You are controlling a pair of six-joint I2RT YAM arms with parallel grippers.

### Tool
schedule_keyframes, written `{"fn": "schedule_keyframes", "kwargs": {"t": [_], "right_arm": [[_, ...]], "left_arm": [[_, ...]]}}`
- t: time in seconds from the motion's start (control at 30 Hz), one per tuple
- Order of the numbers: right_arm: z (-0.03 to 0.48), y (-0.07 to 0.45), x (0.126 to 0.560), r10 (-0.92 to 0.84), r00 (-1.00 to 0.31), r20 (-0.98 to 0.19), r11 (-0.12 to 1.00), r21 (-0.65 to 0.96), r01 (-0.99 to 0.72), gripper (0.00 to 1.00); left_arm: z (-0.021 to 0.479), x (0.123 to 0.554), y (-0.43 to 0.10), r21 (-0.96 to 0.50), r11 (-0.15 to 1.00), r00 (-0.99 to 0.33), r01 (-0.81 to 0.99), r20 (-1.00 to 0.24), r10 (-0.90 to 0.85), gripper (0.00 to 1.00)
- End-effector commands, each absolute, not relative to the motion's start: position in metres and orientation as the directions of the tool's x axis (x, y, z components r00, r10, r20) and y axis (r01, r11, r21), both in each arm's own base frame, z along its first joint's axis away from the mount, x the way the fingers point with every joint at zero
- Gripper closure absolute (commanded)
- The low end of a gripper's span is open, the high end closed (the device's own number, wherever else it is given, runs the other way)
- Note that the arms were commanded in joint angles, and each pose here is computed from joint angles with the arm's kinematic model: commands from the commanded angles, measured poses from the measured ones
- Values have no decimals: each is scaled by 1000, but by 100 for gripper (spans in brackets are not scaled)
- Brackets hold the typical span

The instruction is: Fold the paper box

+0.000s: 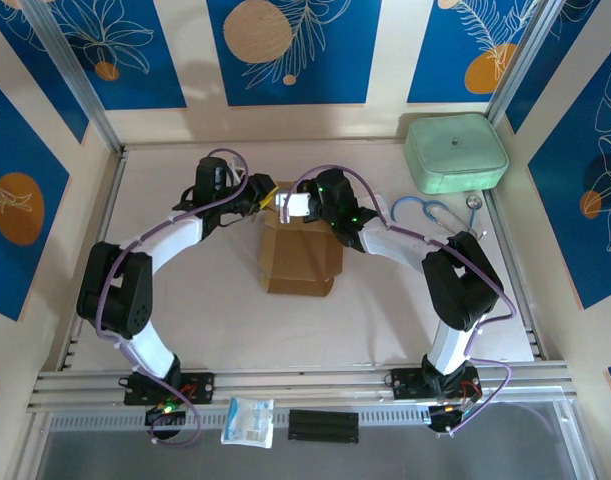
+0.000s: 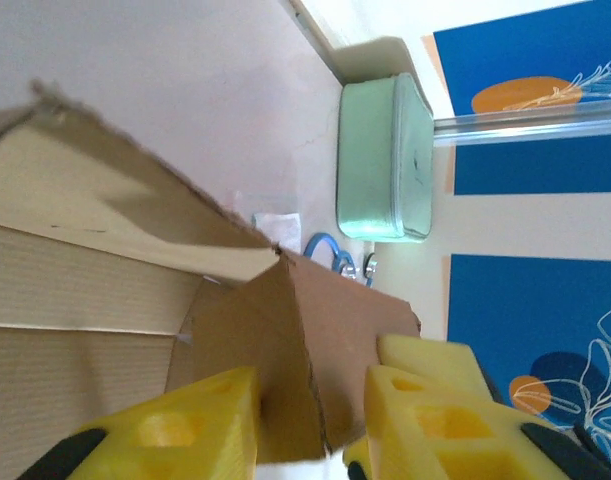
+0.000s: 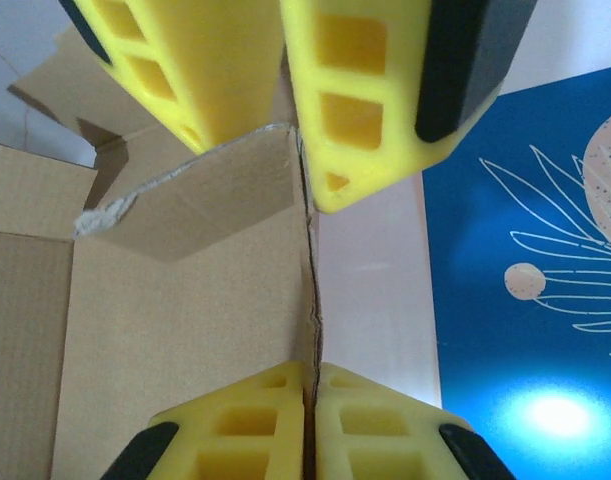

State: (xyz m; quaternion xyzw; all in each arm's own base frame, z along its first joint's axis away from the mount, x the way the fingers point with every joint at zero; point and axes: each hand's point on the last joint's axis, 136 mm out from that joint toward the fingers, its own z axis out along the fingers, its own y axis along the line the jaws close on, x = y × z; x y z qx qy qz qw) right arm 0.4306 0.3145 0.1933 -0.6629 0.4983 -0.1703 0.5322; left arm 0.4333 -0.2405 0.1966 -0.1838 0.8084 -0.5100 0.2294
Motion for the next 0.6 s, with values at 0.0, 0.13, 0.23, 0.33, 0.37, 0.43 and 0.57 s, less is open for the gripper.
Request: {"fn": "schedule_keyframes", "kwargs": {"t": [0.0,0.13,0.23,0.33,0.37,0.43,0.57], "right_arm": [[190,321,422,-817,450,-361,84,-847,-526,89],[186,316,425,-825,426,-372,93,-833,-545,83],[181,311,427,-835,413,-365,88,-828,-553,80],[181,306,432,-844,397,-361,96,-830,-550,78],[181,304,434,-847,391,-359,99,-830,-548,76],[181,301,437,-853,383,-355,101,-831,-546,72],[184,298,441,-856,373,-358,110,-831,-544,75]], "left_arm": [[207,441,-242,-910,413,-811,-20,-227,-540,71],[196,439,-240,-895,444,-815,-34,-232,-531,76],[188,439,-240,-892,449,-819,-47,-223,-528,78],[185,439,-241,-892,450,-823,-52,-217,-525,78],[185,439,-241,-891,451,-824,-50,-219,-523,78],[186,440,-242,-891,451,-824,-48,-220,-523,78],[186,442,-243,-890,452,-825,-49,-219,-521,78]]}}
